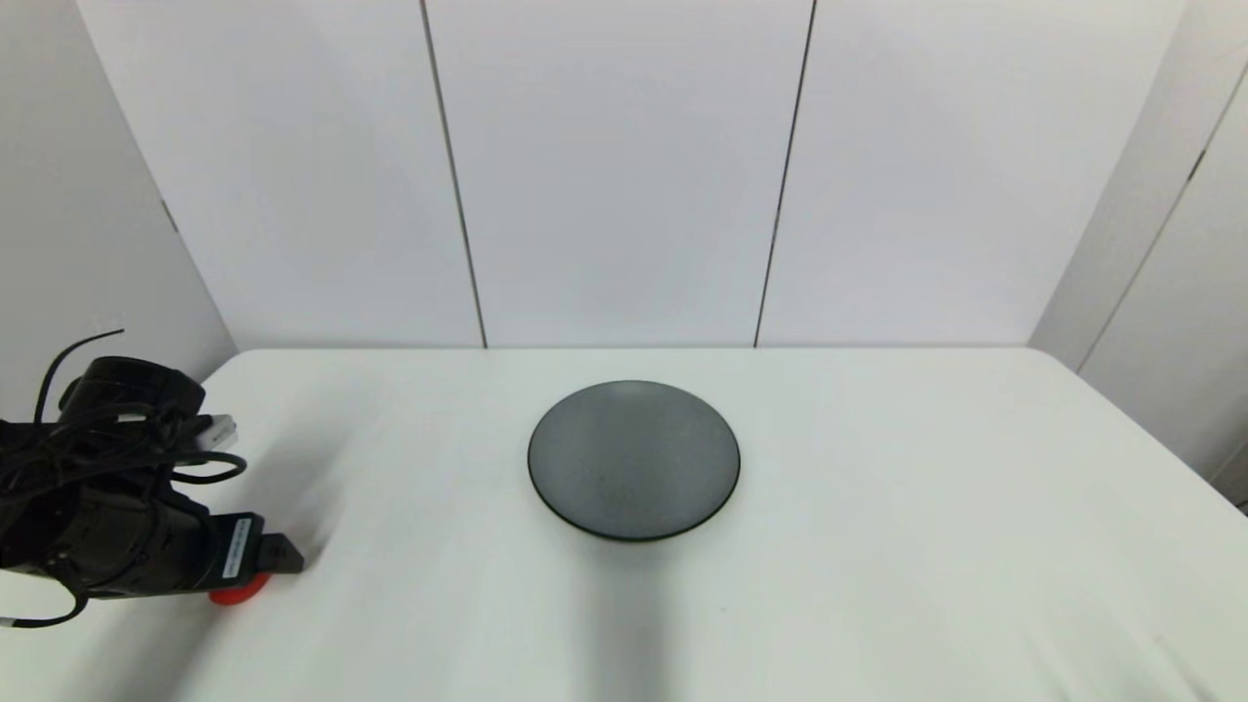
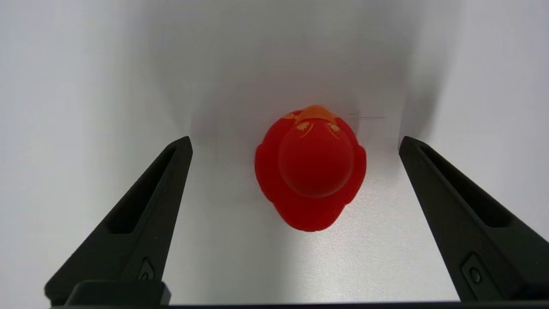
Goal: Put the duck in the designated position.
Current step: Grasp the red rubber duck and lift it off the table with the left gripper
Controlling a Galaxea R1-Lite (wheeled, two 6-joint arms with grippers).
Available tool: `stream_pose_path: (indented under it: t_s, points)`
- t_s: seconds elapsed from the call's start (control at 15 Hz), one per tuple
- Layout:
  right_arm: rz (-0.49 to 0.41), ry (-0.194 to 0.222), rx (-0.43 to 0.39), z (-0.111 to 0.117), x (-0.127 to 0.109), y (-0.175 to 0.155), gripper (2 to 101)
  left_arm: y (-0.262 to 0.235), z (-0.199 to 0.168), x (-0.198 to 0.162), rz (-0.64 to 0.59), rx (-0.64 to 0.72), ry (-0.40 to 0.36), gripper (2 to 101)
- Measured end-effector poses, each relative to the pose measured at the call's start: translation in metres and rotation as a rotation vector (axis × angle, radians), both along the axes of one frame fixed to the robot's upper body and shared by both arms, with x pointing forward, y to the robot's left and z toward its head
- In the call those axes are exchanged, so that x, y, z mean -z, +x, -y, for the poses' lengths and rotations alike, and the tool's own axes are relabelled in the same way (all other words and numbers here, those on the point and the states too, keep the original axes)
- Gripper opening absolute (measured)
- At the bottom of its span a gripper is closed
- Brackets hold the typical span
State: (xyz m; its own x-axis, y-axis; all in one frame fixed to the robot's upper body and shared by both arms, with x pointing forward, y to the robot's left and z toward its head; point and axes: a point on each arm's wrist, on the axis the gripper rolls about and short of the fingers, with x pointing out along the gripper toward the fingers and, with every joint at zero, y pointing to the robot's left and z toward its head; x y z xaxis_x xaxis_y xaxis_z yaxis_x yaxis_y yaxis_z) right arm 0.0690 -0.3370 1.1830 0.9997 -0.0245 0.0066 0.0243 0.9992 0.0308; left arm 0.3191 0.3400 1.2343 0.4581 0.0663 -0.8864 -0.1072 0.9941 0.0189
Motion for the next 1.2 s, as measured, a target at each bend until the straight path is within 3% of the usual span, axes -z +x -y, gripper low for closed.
stream_pose_path:
  t_s: [0.4,0.67,0.87,1.2]
  points:
    - [0.0,0.0,0.0,0.0,0.0,0.0,98.0,0.0001,0.0007,0.0004,-0.004,0.004,0.001,97.8]
    - [0.0,0.0,0.0,0.0,0.0,0.0,98.0,0.0,0.0007,0.0008,-0.005,0.001,0.0,62.9]
    - [0.0,0.0,0.0,0.0,0.0,0.0,98.0,-0.0001,0.0007,0.0006,-0.004,0.001,0.0,45.6]
    - [0.0,0.0,0.0,0.0,0.0,0.0,98.0,-0.0011,0.0013,-0.0013,0.005,0.003,0.001,41.4]
